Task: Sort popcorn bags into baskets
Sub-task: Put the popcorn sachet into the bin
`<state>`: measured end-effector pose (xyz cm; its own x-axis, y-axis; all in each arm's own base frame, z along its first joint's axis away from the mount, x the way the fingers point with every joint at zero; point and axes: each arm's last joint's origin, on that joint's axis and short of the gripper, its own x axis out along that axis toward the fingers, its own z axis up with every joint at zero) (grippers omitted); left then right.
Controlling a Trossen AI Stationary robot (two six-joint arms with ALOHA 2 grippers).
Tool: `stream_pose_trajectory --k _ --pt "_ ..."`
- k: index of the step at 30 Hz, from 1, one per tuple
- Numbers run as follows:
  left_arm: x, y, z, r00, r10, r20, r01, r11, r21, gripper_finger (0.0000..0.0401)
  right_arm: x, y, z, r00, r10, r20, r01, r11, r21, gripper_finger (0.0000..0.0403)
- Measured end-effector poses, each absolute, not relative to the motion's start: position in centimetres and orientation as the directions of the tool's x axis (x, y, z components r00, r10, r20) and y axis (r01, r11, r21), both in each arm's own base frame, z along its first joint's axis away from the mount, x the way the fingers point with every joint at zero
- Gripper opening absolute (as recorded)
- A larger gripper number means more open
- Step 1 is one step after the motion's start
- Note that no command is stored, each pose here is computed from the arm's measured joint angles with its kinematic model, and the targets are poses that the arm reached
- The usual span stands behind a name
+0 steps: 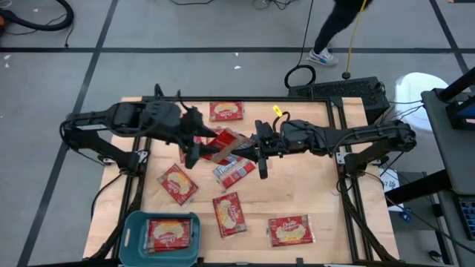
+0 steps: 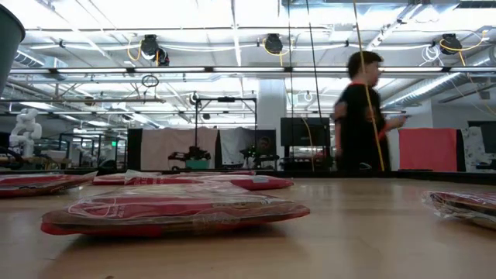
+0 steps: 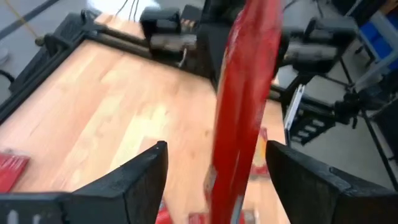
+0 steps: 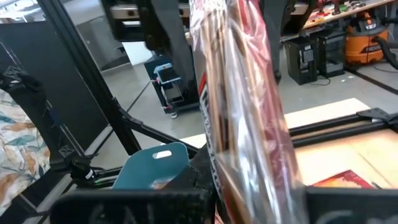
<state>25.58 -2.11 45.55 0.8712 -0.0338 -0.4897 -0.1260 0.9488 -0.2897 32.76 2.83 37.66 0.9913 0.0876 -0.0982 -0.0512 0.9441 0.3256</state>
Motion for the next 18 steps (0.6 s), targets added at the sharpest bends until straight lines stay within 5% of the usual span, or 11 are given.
stream_pose_trajectory --k 7,18 --pt "26.39 -2.54 45.29 0.874 -0.043 -0.484 -0.075 0.972 -0.222 0.0246 32.75 2.81 37.57 0.991 0.086 -0.106 -0.046 0.94 0.338 0.0015" --pt "26.18 -2.64 45.5 0.88 -0.042 -0.473 -0.056 0.98 -0.192 0.002 32.76 2.78 37.6 0.992 0.077 -0.103 -0.04 0.945 0.324 0.0016"
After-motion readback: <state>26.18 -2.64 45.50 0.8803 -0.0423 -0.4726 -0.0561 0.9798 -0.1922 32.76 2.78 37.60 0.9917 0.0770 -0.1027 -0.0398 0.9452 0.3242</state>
